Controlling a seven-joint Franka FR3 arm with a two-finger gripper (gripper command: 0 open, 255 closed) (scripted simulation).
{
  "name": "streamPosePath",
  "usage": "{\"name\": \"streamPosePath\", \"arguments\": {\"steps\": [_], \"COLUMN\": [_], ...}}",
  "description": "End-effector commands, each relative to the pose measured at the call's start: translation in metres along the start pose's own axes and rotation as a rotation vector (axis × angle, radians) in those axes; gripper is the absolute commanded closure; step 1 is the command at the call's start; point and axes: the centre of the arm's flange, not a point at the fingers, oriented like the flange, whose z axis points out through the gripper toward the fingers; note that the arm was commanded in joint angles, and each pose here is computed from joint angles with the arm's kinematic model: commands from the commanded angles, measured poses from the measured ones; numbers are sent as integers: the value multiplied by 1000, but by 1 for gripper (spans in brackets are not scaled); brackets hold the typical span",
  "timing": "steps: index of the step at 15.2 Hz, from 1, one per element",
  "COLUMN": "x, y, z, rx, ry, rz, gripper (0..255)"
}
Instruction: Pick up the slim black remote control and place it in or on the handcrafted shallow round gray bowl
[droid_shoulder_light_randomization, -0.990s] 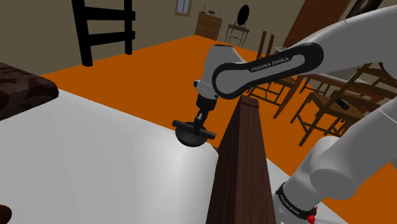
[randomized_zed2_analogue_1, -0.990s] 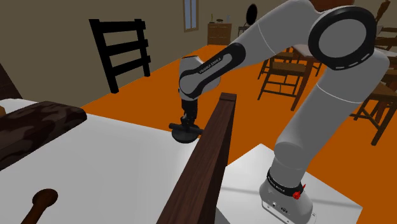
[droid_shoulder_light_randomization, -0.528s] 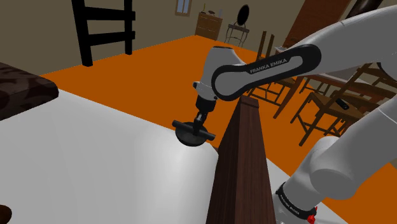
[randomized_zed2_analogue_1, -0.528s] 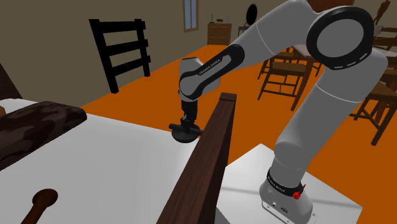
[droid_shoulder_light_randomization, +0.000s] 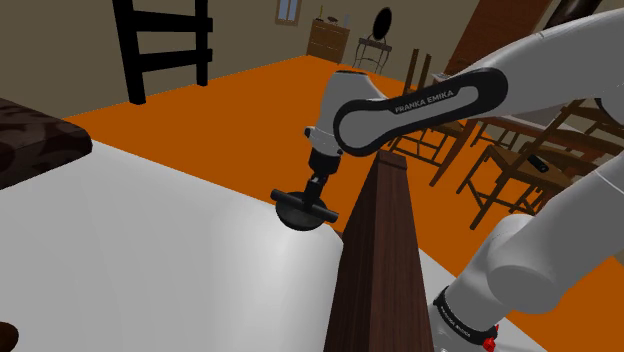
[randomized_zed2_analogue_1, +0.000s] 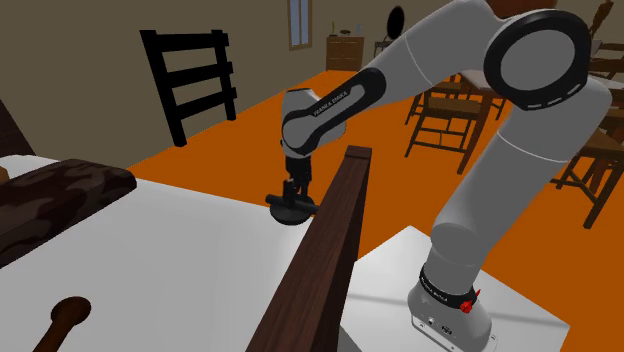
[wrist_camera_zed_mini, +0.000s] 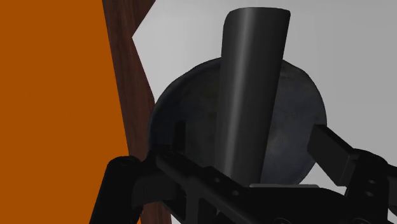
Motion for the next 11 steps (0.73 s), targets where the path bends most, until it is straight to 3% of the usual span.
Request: {"name": "streamPosePath", "arguments": {"steps": [1,3,11], "x": [1,1,1], "y": [-1,-1,-1], "z": [-21,-45,-45], "rx": [0,0,0], "ry": [0,0,0], "rz": [0,0,0], "gripper": [0,0,0]}}
